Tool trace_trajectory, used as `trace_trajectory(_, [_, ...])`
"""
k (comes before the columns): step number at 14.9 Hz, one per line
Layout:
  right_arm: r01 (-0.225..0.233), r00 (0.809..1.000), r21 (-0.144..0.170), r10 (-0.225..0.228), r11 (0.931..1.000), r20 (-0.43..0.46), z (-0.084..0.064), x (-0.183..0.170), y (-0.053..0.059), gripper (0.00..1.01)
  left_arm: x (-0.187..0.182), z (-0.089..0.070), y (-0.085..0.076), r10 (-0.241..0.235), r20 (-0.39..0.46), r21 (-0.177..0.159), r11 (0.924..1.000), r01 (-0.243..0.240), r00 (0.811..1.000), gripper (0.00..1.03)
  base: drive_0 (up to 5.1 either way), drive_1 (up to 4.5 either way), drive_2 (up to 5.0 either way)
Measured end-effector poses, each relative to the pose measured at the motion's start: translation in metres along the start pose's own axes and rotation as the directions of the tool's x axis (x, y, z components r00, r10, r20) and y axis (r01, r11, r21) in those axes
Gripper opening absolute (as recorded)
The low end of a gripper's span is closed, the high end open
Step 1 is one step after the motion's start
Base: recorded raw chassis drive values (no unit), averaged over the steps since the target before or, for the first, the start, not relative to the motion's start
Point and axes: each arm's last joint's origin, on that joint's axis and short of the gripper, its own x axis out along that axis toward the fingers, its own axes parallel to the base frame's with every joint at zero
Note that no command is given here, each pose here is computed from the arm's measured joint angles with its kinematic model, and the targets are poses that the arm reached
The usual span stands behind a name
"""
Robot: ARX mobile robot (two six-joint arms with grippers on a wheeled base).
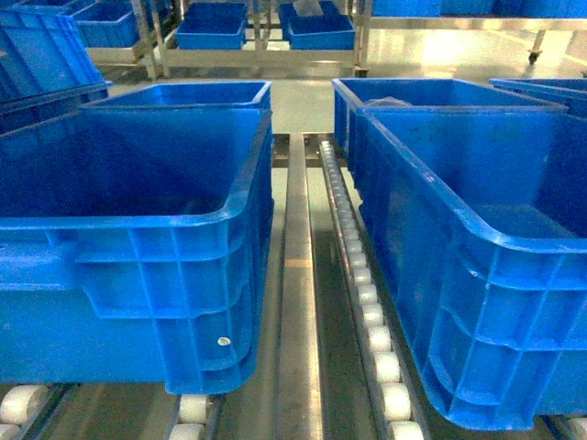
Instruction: Sort blue parts and orange caps into right shelf containers
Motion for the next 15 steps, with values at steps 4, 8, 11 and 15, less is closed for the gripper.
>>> trace_trajectory(4, [-0.056, 0.998, -0.016, 0.055, 0.9983, -0.021, 0.01, 0.07, -0.007, 0.44, 0.096, 0.011, -0.008, -0.033, -0.06, 0.05, 0.9981, 0.036, 0.998, 0.42, 0.0, 0.0, 0.0])
trace_trajectory(8, [-0.051, 0.959, 0.001, 0.049, 0.9987, -0.28, -0.029, 0.172, -0.01, 0.44, 0.199, -0.048, -0.009, -0.007, -0.362, -0.014, 0.9999, 0.002, 0.932, 0.51, 0.0, 0.0, 0.0])
trace_trajectory(11, [-0.012, 0.957, -0.012, 0.008, 0.9999, -0.29, -0.04, 0.19, -0.012, 0.82, 0.208, -0.042, -0.011, -0.057, -0.325, -0.064, 0.9972, 0.038, 0.944, 0.87, 0.0, 0.0, 0.0])
trace_trajectory(15, [0.006, 0.93, -0.099, -0.042, 0.9951, -0.365, -0.05, 0.187, -0.007, 0.98, 0.2, -0.035, -0.008, -0.009, -0.315, -0.048, 0.9988, -0.006, 0.949, 0.98, 0.0, 0.0, 0.0])
